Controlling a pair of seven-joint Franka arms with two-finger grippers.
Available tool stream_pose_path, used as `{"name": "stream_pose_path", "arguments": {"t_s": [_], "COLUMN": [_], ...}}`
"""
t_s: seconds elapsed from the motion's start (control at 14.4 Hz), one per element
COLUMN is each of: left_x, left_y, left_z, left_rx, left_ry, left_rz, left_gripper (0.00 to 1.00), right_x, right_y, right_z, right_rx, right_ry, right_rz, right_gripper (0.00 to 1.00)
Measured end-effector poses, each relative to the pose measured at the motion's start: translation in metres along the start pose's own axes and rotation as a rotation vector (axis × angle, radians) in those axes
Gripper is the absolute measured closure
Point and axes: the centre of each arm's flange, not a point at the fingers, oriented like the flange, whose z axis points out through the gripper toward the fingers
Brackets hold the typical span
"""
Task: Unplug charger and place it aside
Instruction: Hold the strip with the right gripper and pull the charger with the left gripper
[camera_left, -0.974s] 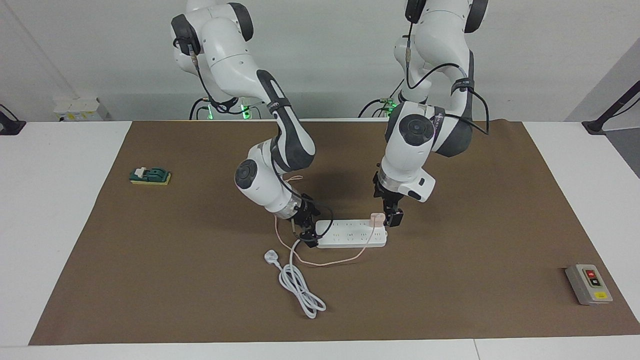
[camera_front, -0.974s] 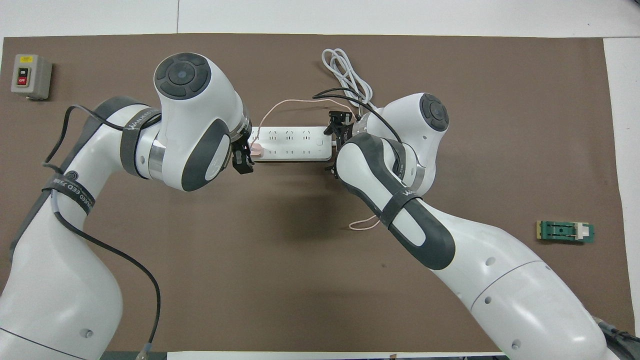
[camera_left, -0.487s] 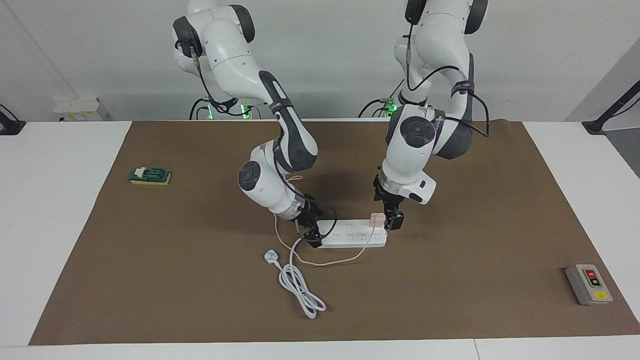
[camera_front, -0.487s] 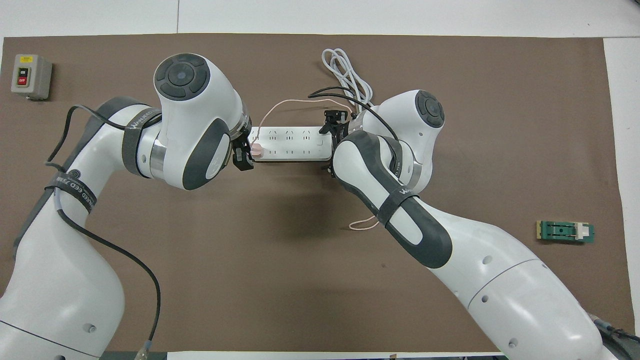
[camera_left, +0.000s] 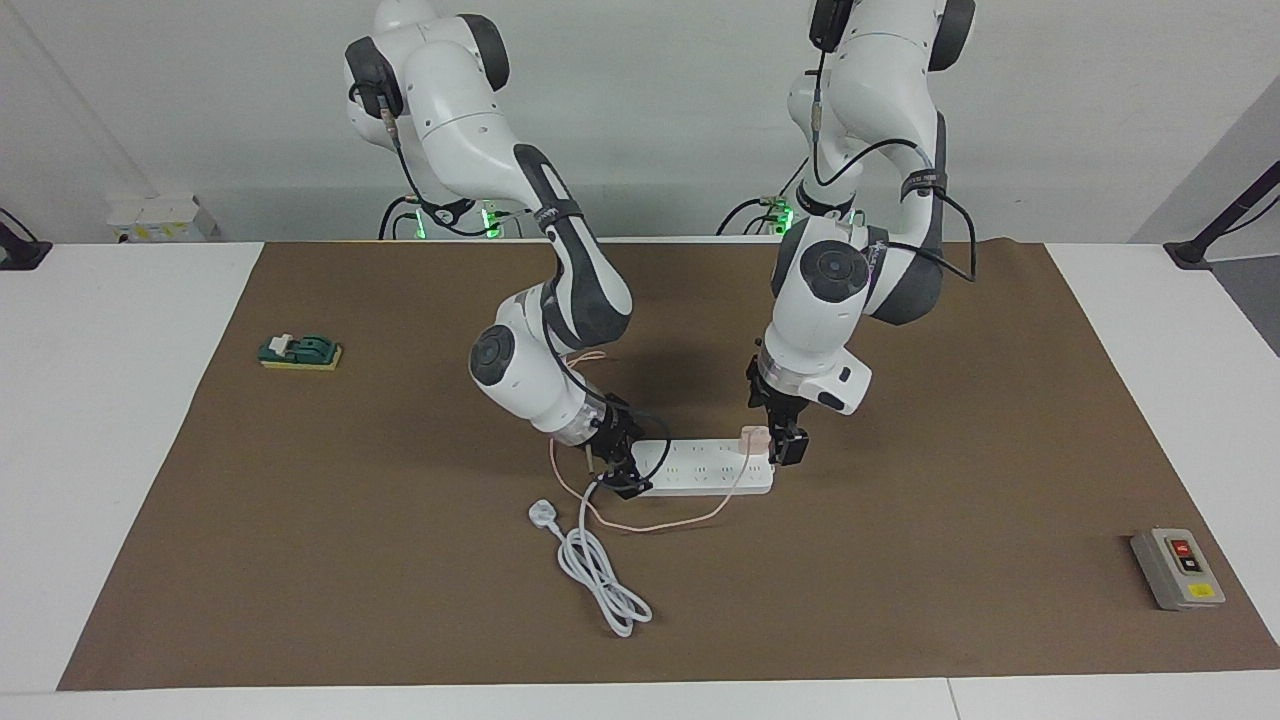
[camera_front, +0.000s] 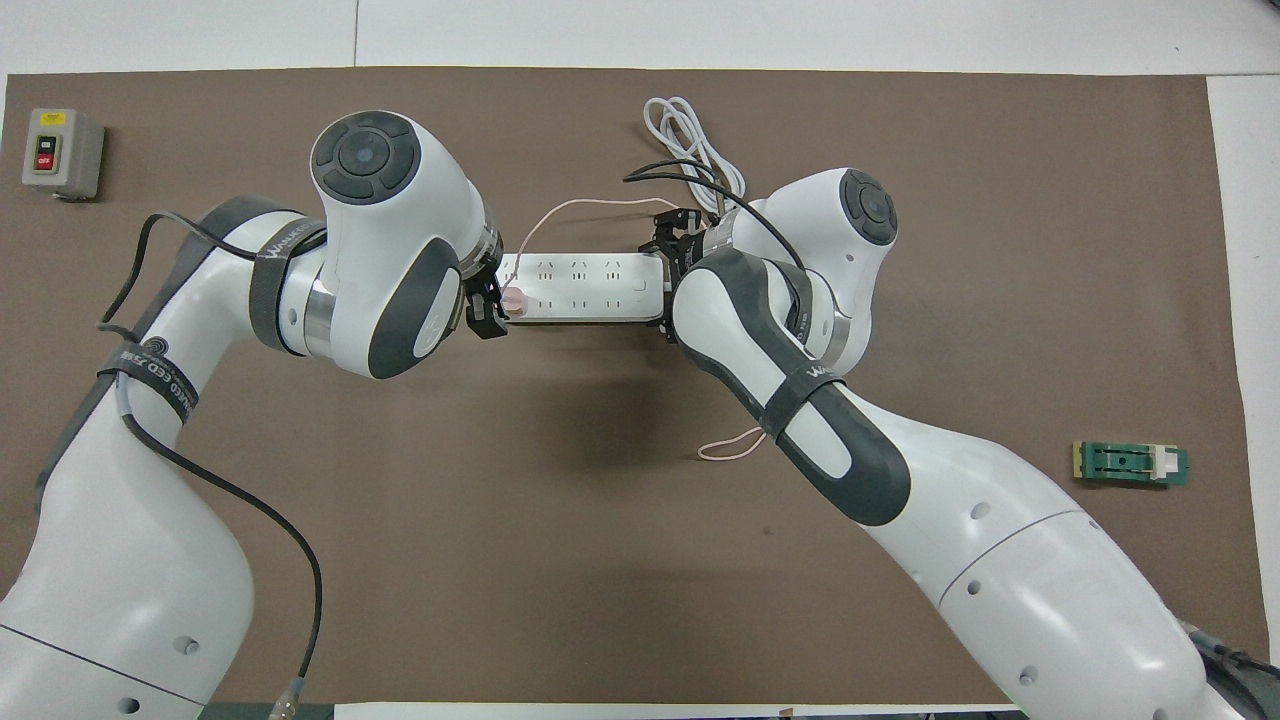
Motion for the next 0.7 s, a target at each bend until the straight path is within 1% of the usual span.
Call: {"name": "stream_pose_path", "arguments": {"t_s": [0.49, 0.63, 0.7], "left_x": [0.0, 0.001, 0.002], "left_y": [0.002, 0.001, 0.0], "left_z": [0.015, 0.019, 0.021], "left_rx": [0.001, 0.003, 0.004], "left_ry": [0.004, 0.005, 0.006], "left_rz": [-0.001, -0.001, -0.001], "left_gripper": [0.0, 0.0, 0.0], "right_x": [0.005, 0.004, 0.004], "right_y": [-0.001, -0.002, -0.001], "right_z": [0.005, 0.007, 0.01], "right_rx": [-0.004, 0.008, 0.011], "right_ry": [0.003, 0.006, 0.008], "right_rz": [0.003, -0.016, -0.023], "right_gripper": [0.0, 0.0, 0.02]}}
